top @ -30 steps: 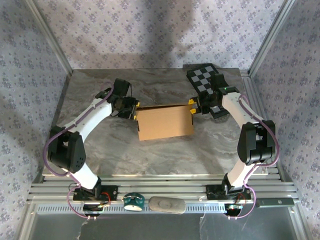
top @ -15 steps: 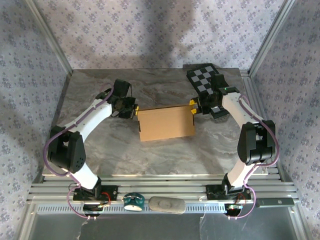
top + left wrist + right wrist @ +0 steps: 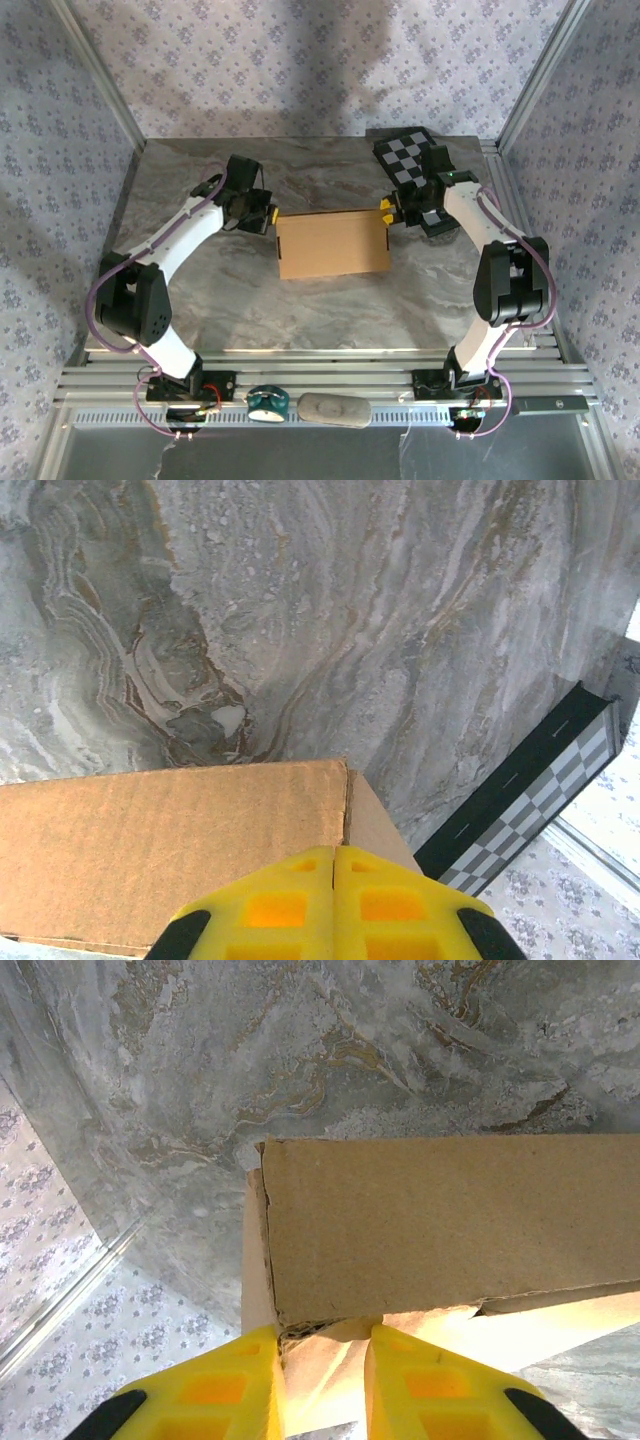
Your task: Fold the paper box
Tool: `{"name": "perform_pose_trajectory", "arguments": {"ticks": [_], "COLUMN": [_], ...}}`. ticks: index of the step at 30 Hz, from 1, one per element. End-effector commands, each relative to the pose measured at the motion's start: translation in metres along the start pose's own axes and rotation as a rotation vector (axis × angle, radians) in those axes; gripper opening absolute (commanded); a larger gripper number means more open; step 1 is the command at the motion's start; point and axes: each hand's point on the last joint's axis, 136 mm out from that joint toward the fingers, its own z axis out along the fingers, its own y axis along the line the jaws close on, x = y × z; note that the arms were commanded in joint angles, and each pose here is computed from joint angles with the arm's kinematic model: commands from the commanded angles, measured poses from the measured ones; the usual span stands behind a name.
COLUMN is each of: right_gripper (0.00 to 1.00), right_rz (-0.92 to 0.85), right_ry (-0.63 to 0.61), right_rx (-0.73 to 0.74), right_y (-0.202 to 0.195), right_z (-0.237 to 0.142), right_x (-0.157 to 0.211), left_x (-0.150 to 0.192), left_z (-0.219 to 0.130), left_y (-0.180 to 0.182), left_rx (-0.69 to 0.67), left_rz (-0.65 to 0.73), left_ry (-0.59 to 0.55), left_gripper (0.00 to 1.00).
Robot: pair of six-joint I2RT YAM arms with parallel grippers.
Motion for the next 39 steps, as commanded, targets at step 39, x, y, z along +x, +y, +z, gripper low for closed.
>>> {"name": "perform_pose_trajectory", "arguments": {"ticks": [39], "right_gripper": [0.41], "right_rz": [-0.464], "right_ry": [-0.075], "right_rx": [0.304], "right_y": [-0.077], "right_z": [-0.036], "right_x": [-0.046], "left_x": [0.020], "left_z": [0.000], "left_y": [0.041], "left_rx": [-0.159], "left_rz": [0.717], "left_ry": [0.208], "left_gripper": [0.27]}}
